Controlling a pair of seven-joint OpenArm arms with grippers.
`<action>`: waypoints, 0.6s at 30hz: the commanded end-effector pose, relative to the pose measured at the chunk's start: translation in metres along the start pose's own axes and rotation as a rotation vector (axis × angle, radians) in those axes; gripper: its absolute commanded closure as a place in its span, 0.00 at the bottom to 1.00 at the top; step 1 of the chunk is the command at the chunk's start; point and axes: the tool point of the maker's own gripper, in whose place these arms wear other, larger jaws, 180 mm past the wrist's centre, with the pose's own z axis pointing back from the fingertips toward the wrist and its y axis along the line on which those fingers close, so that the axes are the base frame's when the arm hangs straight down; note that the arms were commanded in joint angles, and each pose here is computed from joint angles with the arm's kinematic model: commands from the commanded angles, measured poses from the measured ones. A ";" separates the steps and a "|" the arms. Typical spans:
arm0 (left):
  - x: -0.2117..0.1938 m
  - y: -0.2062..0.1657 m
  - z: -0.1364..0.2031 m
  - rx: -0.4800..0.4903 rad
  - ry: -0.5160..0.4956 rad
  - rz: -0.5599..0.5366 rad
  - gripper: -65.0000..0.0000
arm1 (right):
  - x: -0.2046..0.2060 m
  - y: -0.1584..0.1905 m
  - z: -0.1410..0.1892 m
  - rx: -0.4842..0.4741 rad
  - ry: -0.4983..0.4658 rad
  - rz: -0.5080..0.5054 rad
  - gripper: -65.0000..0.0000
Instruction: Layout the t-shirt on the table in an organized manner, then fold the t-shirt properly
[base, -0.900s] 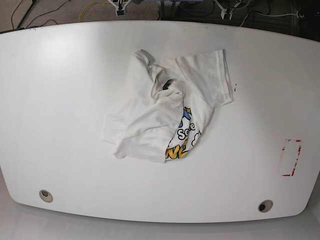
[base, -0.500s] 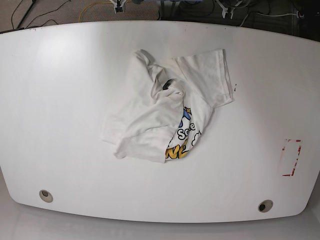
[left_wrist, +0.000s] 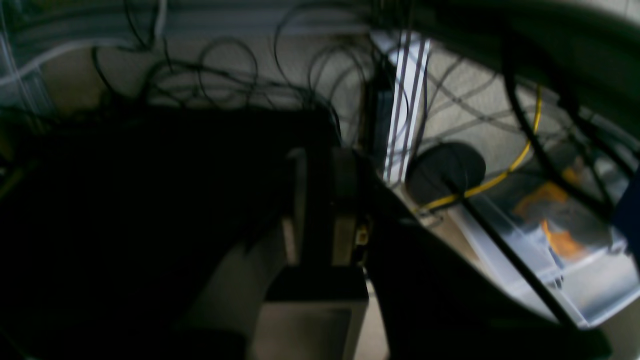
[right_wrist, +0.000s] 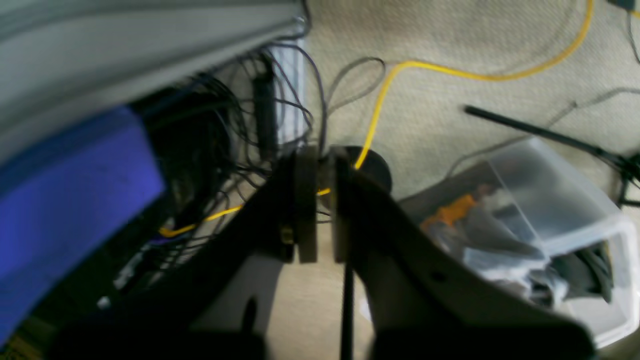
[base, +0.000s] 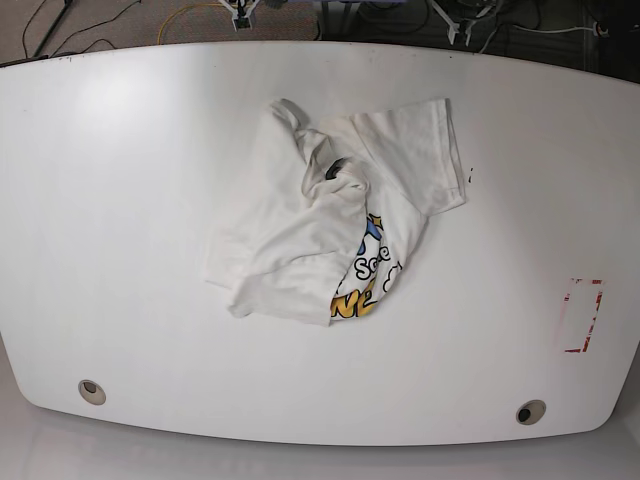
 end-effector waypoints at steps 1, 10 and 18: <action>0.002 0.003 0.002 0.004 -0.015 0.006 0.88 | -0.005 -0.006 0.002 -0.013 0.005 0.002 0.94; -0.015 -0.005 0.001 -0.010 0.019 0.012 0.87 | 0.018 0.011 -0.006 0.011 -0.026 0.003 0.94; -0.019 -0.004 0.002 -0.010 0.026 0.012 0.87 | 0.019 0.011 -0.006 0.011 -0.029 0.004 0.95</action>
